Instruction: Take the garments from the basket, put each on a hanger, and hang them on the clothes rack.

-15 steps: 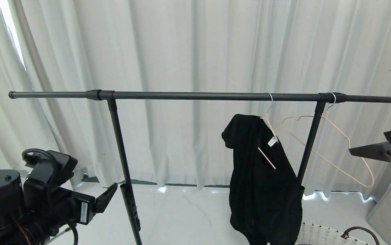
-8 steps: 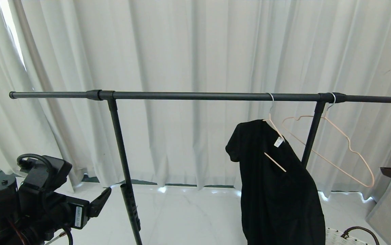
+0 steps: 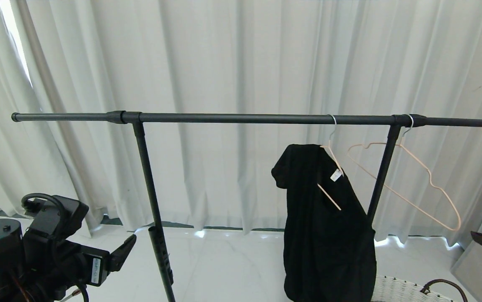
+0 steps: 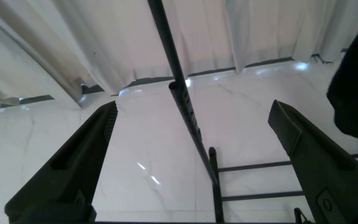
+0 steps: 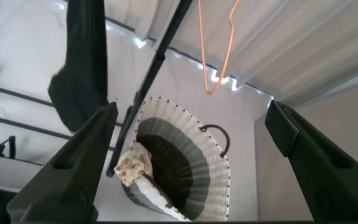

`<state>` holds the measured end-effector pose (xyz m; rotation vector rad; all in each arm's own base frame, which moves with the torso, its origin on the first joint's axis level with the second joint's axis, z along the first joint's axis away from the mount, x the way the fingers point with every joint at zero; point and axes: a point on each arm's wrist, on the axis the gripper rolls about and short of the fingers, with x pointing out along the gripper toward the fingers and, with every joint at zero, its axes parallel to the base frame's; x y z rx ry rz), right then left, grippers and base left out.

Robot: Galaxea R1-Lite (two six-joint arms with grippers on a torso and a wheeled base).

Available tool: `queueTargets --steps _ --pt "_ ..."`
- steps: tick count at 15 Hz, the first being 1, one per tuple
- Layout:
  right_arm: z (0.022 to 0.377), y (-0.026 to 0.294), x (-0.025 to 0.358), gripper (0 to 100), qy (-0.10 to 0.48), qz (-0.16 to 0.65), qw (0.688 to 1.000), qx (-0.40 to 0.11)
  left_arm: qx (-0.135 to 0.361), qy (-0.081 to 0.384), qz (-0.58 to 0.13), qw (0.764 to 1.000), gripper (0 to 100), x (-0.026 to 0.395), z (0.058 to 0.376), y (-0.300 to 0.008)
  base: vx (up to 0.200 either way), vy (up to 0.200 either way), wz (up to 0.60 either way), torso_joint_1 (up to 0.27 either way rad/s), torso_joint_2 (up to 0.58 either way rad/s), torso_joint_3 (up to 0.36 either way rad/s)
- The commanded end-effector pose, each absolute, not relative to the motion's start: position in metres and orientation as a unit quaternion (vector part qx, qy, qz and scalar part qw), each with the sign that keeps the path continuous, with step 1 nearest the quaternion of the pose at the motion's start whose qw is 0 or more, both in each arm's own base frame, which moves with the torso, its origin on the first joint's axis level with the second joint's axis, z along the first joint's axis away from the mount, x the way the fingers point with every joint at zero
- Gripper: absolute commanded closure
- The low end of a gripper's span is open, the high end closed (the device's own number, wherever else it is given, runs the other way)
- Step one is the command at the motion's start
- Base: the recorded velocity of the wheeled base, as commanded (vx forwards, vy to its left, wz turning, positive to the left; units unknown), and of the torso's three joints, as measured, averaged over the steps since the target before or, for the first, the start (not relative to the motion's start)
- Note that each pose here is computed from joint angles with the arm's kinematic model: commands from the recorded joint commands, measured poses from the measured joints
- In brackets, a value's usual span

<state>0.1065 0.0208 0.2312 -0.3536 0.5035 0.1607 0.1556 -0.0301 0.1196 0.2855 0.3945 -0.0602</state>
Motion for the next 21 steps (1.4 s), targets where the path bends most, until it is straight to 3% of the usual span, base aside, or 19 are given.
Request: queueTargets --steps 1,21 --pt "0.229 0.020 0.105 0 0.249 0.077 0.949 -0.175 0.141 0.195 -0.030 0.970 0 0.156 0.120 -0.030 0.000 0.000 0.00 -0.027 0.05 0.036" --pt "0.204 0.020 0.109 0 0.301 0.061 0.933 -0.187 0.142 0.194 -0.029 0.970 0 0.156 0.120 -0.030 0.000 0.000 0.00 -0.187 0.47 0.272"
